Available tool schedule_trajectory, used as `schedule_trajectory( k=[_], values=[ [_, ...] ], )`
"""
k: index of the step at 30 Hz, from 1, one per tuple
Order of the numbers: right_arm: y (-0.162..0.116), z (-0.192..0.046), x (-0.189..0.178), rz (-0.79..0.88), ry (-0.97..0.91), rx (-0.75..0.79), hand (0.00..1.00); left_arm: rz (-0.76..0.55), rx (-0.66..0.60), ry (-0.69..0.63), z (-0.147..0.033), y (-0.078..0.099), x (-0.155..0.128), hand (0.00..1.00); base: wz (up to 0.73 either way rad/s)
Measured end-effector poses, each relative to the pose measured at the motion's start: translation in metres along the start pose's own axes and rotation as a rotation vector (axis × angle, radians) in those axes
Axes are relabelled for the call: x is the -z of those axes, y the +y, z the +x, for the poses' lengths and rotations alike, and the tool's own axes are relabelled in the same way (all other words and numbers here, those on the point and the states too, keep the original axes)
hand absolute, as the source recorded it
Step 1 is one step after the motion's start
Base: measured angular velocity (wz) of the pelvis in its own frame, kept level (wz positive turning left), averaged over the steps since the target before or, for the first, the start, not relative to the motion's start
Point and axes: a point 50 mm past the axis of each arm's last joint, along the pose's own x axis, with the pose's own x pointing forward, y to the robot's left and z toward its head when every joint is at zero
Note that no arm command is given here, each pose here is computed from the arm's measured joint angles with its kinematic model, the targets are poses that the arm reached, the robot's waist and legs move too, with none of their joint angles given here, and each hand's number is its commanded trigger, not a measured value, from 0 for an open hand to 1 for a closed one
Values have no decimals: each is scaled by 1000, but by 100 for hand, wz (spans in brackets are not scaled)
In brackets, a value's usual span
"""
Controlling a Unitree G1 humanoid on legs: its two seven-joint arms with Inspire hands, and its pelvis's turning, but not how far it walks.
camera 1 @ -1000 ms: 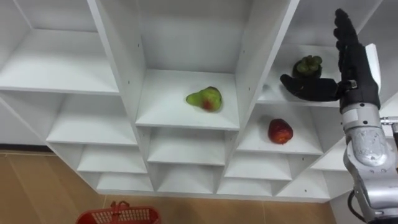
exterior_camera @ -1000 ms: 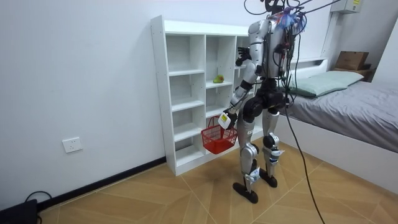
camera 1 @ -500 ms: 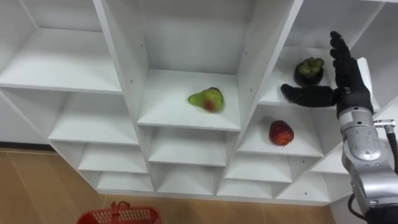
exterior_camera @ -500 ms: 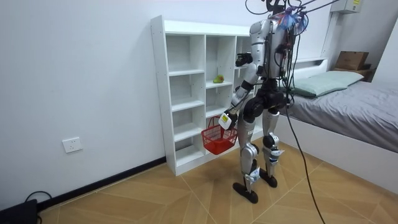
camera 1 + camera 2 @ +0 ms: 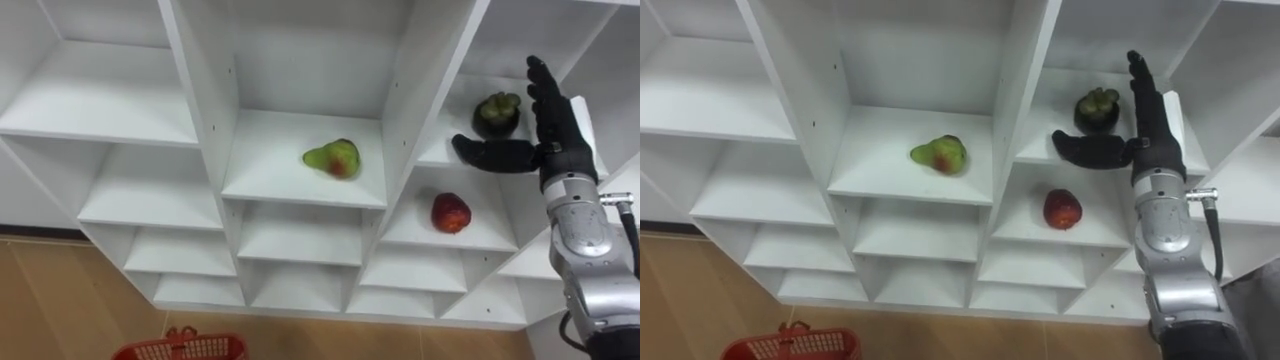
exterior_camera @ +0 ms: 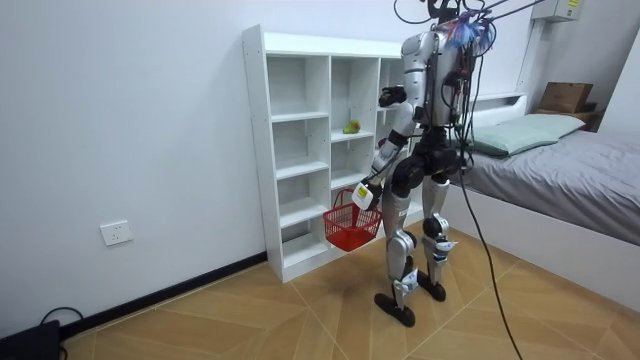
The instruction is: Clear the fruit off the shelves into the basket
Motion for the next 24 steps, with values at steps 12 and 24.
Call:
schedule_trajectory(
  k=[12,24],
  values=[
    [-5,7,19,28,89,-67,0,-4,-8,6,0,2,1,100,0],
    [-9,7,27,31,120,-94,100,14,-11,15,-1,8,2,100,2]
  ],
)
